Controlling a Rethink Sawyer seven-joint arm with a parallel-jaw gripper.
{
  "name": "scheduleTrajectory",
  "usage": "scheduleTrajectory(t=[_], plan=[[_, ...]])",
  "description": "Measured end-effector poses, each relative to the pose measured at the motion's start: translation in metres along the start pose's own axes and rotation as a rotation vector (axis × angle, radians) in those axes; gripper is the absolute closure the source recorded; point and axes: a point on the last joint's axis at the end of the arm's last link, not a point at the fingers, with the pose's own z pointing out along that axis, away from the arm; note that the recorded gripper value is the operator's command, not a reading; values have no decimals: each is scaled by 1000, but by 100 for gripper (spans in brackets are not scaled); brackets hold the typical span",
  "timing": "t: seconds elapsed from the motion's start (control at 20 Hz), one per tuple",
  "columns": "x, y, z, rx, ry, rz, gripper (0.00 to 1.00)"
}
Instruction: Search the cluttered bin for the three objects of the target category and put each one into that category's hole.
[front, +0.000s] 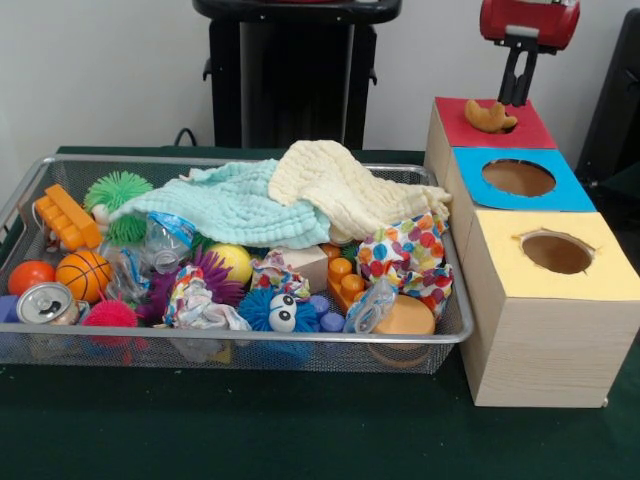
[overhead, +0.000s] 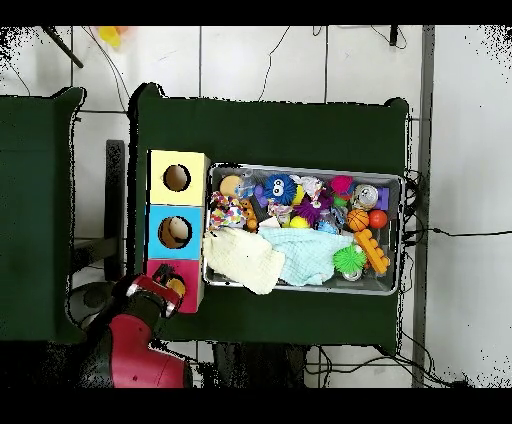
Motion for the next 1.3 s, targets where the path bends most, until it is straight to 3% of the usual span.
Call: scheduleTrajectory(t=[0.6,1.3], plan=[[-11,10,26,6,-13,-14,100],[-29,11,22,-4,-29,-26,100]])
